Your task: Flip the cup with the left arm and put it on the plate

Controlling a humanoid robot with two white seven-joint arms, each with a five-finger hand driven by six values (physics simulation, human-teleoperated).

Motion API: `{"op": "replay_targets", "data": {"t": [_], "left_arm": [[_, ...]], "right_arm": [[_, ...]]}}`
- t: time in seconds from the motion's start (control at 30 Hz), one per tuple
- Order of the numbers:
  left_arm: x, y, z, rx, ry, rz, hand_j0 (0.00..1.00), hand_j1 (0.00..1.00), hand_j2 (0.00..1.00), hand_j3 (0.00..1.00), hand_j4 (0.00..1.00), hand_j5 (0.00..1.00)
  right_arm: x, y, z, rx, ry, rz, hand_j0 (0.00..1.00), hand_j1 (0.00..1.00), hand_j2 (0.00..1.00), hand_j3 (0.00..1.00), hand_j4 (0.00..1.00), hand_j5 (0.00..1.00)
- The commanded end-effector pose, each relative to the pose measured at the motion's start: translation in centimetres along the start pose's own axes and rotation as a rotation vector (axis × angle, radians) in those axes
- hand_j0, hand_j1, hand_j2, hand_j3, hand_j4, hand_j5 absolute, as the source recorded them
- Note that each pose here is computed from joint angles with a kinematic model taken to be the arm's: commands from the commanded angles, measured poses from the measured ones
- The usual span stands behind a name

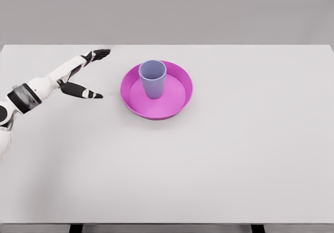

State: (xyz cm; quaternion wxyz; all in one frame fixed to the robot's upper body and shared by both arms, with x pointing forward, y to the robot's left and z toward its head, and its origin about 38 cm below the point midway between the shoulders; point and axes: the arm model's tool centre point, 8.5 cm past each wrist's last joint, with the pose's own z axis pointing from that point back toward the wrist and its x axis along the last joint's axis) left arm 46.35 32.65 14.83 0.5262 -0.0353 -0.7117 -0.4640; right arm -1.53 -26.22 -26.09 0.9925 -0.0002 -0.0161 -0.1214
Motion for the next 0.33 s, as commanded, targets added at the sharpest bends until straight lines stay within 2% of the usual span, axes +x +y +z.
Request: {"op": "replay_targets", "data": {"t": [0.0, 0.1, 0.3], "left_arm": [[0.5, 2.7, 2.8, 0.012, -0.017, -0.089, 1.0, 1.0, 1.0, 1.0, 1.0, 1.0], [-0.6, 2.7, 5.4, 0.014, 0.03, -0.066, 1.0, 1.0, 1.0, 1.0, 1.0, 1.0], [-1.5, 2.0, 6.7, 0.0, 0.066, -0.058, 1.0, 1.0, 1.0, 1.0, 1.0, 1.0]], "right_arm": [[0.0, 0.0, 0.0, 0.0, 0.0, 0.0, 1.0, 1.0, 1.0, 1.0, 1.0, 1.0], [0.0, 0.0, 0.0, 0.0, 0.0, -0.002, 1.0, 1.0, 1.0, 1.0, 1.0, 1.0], [-0.1, 0.0, 0.0, 0.0, 0.001, 0.0, 1.0, 1.0, 1.0, 1.0, 1.0, 1.0]]}}
